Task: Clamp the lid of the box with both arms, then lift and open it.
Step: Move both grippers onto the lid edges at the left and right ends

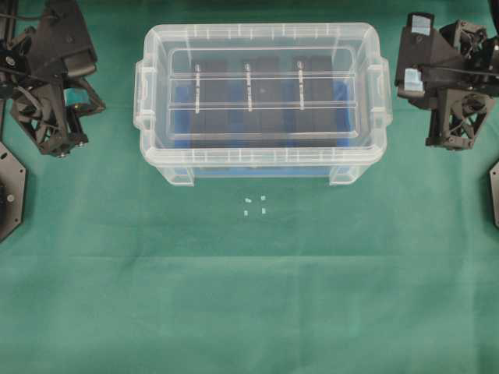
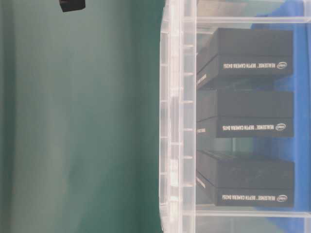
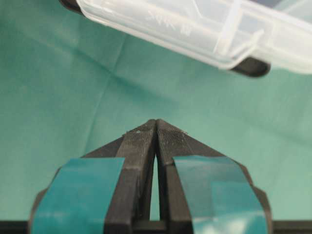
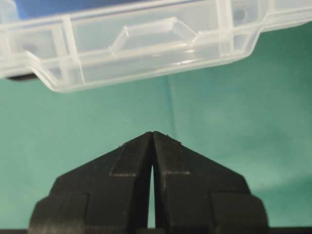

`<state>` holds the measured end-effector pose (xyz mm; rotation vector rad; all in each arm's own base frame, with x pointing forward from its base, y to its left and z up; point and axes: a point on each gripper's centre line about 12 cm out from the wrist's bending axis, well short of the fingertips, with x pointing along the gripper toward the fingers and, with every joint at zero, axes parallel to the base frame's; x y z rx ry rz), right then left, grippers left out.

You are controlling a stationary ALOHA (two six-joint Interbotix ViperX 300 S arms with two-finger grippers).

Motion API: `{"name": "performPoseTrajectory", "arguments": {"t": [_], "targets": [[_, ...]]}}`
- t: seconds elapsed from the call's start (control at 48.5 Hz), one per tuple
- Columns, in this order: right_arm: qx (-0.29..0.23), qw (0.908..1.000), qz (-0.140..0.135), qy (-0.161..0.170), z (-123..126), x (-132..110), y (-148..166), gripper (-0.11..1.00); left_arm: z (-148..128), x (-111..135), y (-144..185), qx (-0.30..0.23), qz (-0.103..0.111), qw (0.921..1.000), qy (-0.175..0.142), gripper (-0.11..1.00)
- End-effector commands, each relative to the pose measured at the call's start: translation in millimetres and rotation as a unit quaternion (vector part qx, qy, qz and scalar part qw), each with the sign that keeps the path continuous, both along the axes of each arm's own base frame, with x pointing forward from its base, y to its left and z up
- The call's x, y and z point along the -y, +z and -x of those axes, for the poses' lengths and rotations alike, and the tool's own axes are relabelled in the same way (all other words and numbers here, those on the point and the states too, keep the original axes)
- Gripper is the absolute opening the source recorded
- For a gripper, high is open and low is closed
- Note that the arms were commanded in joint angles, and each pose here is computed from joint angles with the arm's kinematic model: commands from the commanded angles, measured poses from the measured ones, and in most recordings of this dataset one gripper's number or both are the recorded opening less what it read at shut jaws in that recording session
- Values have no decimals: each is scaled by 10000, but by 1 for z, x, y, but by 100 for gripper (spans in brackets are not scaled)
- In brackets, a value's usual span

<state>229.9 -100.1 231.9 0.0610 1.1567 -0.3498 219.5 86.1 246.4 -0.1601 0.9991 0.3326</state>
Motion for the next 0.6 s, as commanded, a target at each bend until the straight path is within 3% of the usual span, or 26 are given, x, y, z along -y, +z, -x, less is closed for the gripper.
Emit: {"name": "performPoseTrajectory", "arguments": {"t": [0.0, 0.165, 0.577], "targets": [[25, 9998, 186, 104, -1, 4, 6, 1, -1, -1, 4, -62, -72, 9999, -122, 2], [-69, 9989, 337, 327, -1, 5, 5, 1, -3, -2, 2, -244, -71, 9994, -226, 2], [-101, 9986, 360, 379, -7, 8, 4, 1, -7, -3, 2, -272, -60, 9993, -234, 2]]}}
